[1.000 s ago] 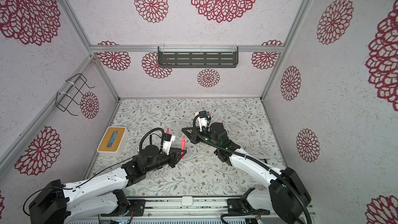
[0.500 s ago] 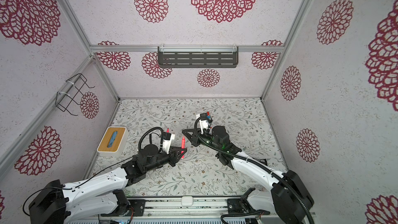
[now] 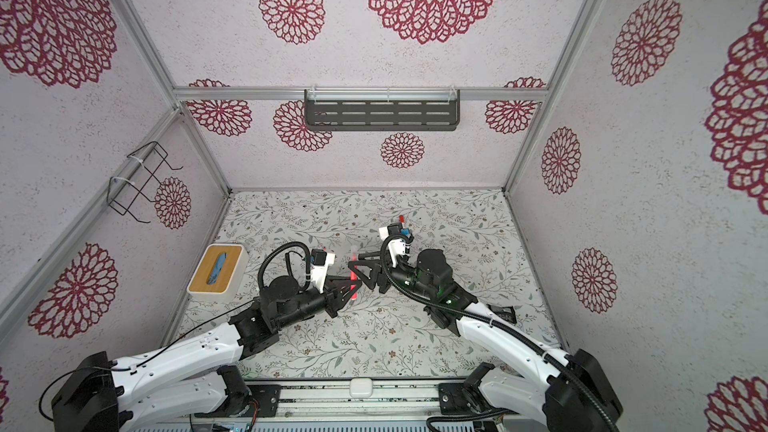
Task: Insert the pens into the pen caps
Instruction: 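Lower the clear cap onto the pink highlighter tip held by the left gripper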
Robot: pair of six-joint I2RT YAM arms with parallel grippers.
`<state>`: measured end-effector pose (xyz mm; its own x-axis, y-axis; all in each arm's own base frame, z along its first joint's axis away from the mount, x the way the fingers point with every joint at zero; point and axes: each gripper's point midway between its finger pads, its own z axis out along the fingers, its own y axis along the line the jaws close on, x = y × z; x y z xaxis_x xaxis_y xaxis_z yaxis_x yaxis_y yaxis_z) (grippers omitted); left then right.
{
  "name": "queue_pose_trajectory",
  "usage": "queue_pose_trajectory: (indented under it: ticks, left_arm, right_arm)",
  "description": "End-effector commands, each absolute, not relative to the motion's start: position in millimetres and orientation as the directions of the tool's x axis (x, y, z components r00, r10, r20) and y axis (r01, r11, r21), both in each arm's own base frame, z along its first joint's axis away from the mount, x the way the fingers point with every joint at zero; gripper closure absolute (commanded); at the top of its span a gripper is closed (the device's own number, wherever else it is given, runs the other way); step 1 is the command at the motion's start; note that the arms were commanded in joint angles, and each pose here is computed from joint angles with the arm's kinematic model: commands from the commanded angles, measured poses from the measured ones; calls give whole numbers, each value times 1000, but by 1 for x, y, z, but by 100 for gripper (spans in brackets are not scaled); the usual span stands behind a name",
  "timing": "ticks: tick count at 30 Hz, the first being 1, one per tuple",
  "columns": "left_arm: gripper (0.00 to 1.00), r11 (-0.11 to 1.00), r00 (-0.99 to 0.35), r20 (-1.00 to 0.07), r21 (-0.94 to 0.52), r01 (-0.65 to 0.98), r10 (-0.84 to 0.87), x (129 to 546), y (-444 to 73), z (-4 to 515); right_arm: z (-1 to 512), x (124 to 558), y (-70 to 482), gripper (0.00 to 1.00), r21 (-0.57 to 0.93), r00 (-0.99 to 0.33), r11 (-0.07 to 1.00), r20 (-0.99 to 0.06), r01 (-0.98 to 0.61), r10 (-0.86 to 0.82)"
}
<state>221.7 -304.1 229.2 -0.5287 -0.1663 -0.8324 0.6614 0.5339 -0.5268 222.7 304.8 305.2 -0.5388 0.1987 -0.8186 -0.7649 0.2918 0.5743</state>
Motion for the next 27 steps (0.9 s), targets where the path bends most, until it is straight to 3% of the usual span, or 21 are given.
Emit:
queue_pose_trajectory:
  ticks: [1,12,27]
  left_arm:
    - [100,493,-502,-846,-519,698,-179,217,-309,246]
    - [100,440,-479,-857,-510,739,-188,207,-309,254]
    - [100,395,-493,-854,-515,761,-165,199,-314,252]
  right_arm:
    - [329,219,299,43,519,-471,293,-854,-803,221]
    - [342,244,281,44,564,-499,356,-825,-745,265]
    - [368,241,299,45,545,-518,284,-838,-789,170]
